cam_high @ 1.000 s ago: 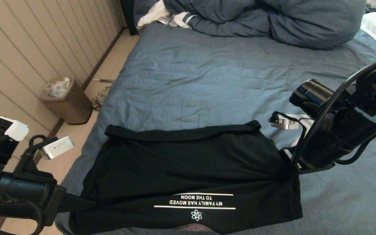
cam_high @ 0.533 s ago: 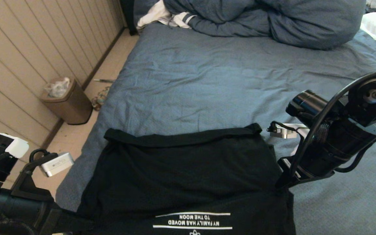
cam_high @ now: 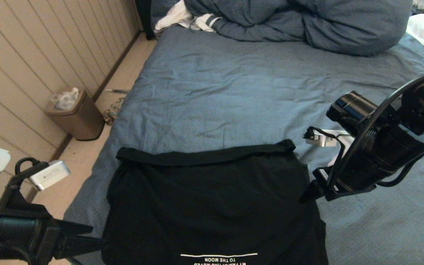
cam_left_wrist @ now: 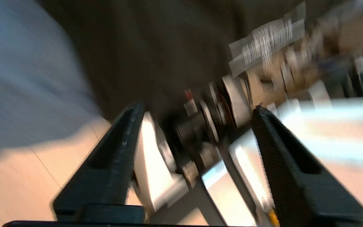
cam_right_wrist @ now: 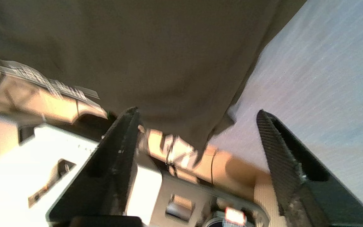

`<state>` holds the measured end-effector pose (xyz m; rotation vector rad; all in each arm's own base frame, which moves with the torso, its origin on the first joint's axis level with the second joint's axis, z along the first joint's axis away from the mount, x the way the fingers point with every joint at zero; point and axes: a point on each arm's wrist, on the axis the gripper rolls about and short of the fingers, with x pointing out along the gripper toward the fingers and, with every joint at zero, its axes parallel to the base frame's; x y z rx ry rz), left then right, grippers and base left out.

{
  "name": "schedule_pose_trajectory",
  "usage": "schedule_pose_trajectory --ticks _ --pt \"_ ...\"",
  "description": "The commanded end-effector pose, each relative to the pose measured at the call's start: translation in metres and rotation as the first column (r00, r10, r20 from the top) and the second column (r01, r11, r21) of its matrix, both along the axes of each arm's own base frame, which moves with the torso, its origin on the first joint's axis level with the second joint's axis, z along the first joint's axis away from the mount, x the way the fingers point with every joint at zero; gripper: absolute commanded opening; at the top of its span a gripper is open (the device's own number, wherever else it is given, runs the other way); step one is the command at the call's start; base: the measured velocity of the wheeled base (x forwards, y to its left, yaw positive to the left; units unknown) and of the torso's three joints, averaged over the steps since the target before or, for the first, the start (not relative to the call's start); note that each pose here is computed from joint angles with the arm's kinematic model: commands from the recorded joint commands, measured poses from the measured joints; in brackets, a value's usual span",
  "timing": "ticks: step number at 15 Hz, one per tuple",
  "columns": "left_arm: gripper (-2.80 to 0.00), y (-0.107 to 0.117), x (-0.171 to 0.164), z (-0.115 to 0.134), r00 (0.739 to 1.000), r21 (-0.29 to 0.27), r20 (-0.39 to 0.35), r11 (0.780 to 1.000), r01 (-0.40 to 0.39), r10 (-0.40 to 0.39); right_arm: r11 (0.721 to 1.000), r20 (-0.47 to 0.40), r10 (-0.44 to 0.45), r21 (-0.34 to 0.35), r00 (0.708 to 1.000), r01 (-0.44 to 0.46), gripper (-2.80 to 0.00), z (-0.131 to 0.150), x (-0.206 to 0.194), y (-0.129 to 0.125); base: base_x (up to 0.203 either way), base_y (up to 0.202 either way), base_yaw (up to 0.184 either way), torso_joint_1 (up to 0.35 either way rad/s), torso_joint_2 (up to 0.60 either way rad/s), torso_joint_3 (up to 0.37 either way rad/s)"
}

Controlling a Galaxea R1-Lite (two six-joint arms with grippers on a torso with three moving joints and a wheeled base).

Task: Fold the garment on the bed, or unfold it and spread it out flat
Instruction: Fold the black T-shirt

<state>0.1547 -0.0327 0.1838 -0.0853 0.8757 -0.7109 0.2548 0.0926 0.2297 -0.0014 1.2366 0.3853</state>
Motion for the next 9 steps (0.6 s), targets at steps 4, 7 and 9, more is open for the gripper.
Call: schedule_pose_trajectory --ticks 4,7,9 --pt "-2.80 0.000 0.046 0.032 0.994 -0.048 0.079 0.996 -0.076 0.079 0.996 0.218 -0.036 0.092 0.975 0.016 -2.80 0.056 0.016 0.004 0.000 0.000 0.000 0.000 0.00 0.000" --pt "-2.80 -0.033 0.073 0.026 1.000 -0.064 0.011 0.998 0.016 -0.015 0.996 0.159 0.012 0.088 0.987 -0.026 -2.80 0.033 0.038 0.037 0.000 0.000 0.000 0.000 0.00 0.000" --pt "-2.80 -0.053 0.087 0.023 0.999 -0.083 -0.023 0.995 0.047 -0.049 0.992 0.181 0.016 0.124 0.983 -0.039 -2.80 0.020 0.053 0.063 0.000 0.000 0.000 0.000 0.00 0.000"
